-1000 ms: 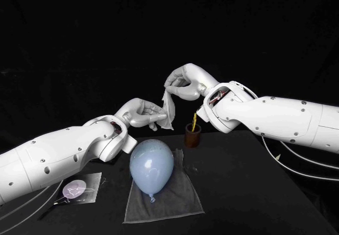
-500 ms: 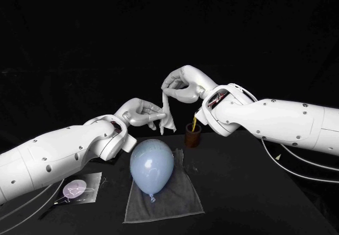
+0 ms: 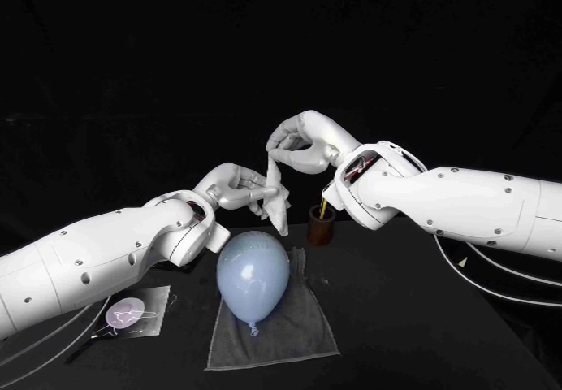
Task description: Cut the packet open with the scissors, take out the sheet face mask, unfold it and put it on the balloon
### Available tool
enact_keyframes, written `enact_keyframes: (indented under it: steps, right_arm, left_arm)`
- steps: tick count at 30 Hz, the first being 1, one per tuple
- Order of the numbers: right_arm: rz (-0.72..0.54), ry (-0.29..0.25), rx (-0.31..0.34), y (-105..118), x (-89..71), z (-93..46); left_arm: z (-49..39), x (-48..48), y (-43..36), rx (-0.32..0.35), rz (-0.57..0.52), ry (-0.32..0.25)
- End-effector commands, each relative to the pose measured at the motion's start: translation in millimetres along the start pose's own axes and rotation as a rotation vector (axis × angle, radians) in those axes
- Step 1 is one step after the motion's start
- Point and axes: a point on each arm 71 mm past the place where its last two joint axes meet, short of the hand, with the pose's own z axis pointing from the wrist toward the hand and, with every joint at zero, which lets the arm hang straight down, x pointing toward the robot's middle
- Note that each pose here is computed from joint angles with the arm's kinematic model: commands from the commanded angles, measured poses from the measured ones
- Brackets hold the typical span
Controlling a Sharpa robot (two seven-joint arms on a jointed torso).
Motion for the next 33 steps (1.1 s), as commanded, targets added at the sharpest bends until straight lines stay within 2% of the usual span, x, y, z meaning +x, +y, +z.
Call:
enact_keyframes:
  steps: [1,7,18,33]
  right_arm:
    - [0.003,-0.012,-0.001,0.8,-1.0,0.0]
    - [-0.002,-0.018,0.008,-3.1,-3.2,0.2]
    - [-0.008,-0.031,0.029,-11.2,-7.8,1.2]
    - [-0.008,-0.025,0.037,-13.1,-8.2,1.0]
  left_arm:
    - [0.3,-0.3,-2.8,0.025,-0.004,-0.015]
    - [-0.5,-1.8,-2.8,0.034,-0.002,-0.02]
    - [-2.7,-1.5,-2.9,0.043,-0.007,0.009]
    - [-2.8,-4.7,-4.5,0.066,0.004,-0.037]
